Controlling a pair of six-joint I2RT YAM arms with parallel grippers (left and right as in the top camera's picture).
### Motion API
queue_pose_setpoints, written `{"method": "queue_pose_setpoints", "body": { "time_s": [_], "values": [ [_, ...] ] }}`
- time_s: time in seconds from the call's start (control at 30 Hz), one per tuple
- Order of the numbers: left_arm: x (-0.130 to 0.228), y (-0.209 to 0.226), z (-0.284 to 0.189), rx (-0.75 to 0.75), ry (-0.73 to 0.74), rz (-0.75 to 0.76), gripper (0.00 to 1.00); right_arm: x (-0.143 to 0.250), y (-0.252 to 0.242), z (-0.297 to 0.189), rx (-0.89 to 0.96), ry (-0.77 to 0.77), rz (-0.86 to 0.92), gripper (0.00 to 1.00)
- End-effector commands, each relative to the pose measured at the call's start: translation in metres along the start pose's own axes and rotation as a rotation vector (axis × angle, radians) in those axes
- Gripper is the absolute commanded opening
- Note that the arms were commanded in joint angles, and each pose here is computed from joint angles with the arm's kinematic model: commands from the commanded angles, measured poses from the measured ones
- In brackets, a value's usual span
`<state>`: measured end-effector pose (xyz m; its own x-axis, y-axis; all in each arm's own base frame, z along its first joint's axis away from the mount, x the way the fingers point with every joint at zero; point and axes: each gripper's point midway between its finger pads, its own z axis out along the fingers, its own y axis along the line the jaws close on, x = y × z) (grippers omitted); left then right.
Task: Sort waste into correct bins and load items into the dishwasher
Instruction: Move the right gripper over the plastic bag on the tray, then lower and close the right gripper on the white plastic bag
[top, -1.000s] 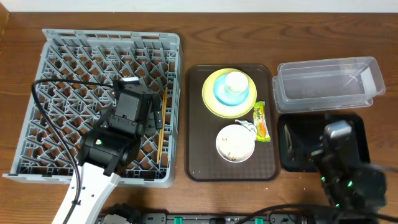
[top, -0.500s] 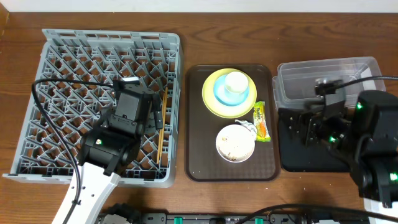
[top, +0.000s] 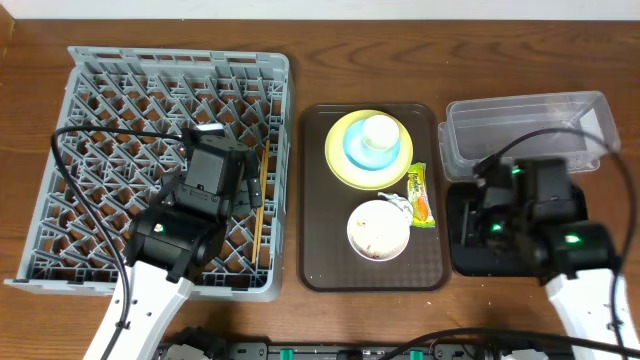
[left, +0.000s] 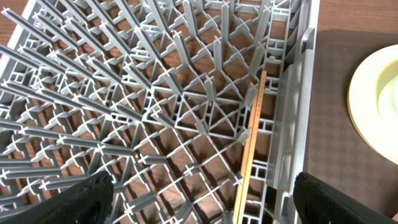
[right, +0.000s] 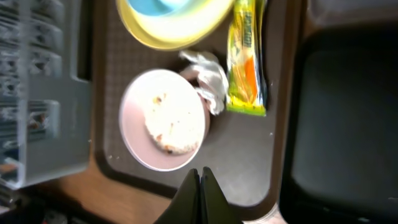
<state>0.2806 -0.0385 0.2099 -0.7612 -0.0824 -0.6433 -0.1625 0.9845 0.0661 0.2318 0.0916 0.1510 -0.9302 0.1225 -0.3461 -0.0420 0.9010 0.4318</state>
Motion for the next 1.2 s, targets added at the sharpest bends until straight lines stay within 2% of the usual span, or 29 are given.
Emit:
{"method": "queue_pose_setpoints", "body": {
  "time_s": [0.0,0.1,0.27,0.57,0.77,1.0,1.07,1.17],
  "values": [
    [-0.008,0.002,-0.004,-0.008,-0.022,-0.012,0.93,0.024,-0.009,0.032,0.014,0.065,0.105,0.01],
    [-0.008,0.002,-0.004,-0.008,-0.022,-0.012,0.93,0.032,-0.013,0.054,0.026,0.070,0.125,0.01],
    [-0.008,0.002,-0.004,-0.008,-0.022,-0.012,0.93,0.024,-0.037,0.074,0.199,0.017,0.130,0.01],
    [-0.008,0.002,-0.004,-0.008,-0.022,-0.012,0.93,0.031,-0.029,0.113,0.213,0.087,0.073,0.01],
    [-0.008,0.002,-0.004,-0.008,-0.022,-0.012,0.93,0.042,0.008,0.134,0.080,0.139,0.000,0.01],
    [-0.008,0.002,-0.004,-0.008,-0.022,-0.012,0.93,0.034,0.048,0.140,-0.048,0.079,-0.197,0.02],
    [-0.008,0.002,-0.004,-0.008,-0.022,-0.012,0.93,0.031,0.051,0.140,-0.058,0.063,-0.225,0.04],
    [-0.008,0.002,-0.004,-0.008,-0.022,-0.012,0.93,0.022,0.050,0.138,-0.052,0.038,-0.233,0.12]
  ]
}}
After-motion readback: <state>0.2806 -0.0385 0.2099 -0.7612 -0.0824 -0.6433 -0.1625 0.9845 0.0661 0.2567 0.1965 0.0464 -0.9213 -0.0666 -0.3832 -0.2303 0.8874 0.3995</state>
